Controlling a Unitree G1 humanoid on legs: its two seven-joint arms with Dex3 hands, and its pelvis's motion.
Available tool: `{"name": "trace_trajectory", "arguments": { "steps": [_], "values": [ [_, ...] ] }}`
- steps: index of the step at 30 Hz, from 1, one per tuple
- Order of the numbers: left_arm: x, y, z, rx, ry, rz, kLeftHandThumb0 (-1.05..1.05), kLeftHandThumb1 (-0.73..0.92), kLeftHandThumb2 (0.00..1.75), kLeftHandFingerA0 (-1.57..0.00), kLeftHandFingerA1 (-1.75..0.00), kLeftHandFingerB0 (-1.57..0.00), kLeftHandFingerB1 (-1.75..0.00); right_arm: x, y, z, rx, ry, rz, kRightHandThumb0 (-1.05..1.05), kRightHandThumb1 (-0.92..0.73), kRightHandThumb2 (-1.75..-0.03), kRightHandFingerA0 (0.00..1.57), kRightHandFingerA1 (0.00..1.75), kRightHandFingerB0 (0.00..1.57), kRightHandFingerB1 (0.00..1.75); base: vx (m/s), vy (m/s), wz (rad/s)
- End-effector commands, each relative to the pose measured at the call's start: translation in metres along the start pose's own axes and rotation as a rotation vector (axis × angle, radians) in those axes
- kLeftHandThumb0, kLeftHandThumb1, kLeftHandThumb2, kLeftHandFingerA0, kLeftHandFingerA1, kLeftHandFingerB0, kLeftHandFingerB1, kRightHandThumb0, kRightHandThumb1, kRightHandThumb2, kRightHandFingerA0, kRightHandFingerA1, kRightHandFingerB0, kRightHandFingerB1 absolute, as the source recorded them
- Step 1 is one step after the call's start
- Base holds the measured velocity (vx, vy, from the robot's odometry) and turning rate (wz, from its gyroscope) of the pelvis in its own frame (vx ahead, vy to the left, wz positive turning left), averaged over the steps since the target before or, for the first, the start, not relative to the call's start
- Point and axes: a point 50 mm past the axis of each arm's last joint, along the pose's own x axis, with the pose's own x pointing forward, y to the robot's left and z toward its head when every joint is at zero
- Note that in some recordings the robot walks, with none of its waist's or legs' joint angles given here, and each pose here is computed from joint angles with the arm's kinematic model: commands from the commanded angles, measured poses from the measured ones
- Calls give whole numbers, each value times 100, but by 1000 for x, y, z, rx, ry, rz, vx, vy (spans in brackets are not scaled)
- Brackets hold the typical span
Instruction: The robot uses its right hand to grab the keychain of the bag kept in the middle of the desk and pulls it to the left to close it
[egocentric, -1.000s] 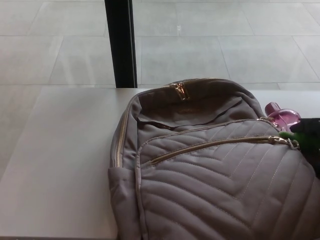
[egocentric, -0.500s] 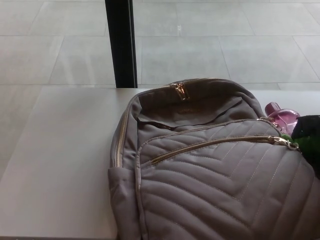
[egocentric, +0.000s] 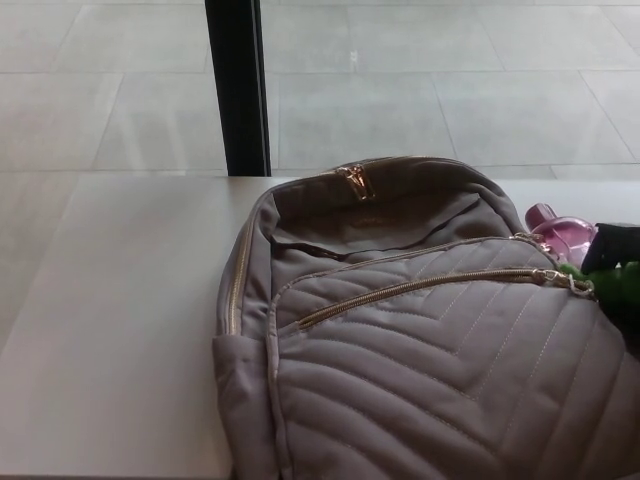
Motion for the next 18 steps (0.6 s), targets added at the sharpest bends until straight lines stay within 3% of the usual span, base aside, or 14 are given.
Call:
{"name": "trace_trajectory", "arguments": {
  "steps": [1,4,5,6,7,14,18],
  "values": [
    [-1,7,2,-6,-14,17,-65,82,65,-76,-56,-63,-48,-4,4,2,234,56,-145,-11,-61,-101,82,175,63,157,0,0,0],
    [-1,7,1,1,-9,18,-64,83,65,-77,-55,-62,-47,-1,0,2,364,101,-203,-11,-56,-112,82,175,65,158,0,0,0],
    [-1,6,2,-18,-9,25,-65,82,65,-78,-57,-64,-47,1,-2,3,411,102,-231,-16,-54,-115,117,144,88,125,0,0,0],
    [-1,6,2,-18,-9,25,-65,82,65,-78,-57,-64,-47,1,-2,3,413,102,-231,-16,-54,-115,117,144,88,125,0,0,0],
    [-1,6,2,-26,-6,21,-65,82,65,-77,-58,-62,-47,4,-6,5,472,103,-272,-10,-52,-122,86,175,74,153,0,0,0],
    [-2,5,0,7,-16,19,-64,84,65,-76,-56,-60,-46,26,-31,28,716,58,-506,-14,-47,-128,87,175,75,160,0,0,0],
    [-2,3,-1,29,-15,17,-66,83,65,-76,-56,-61,-46,31,-37,41,712,15,-508,-13,-41,-138,87,172,76,159,0,0,0]
  ]
}}
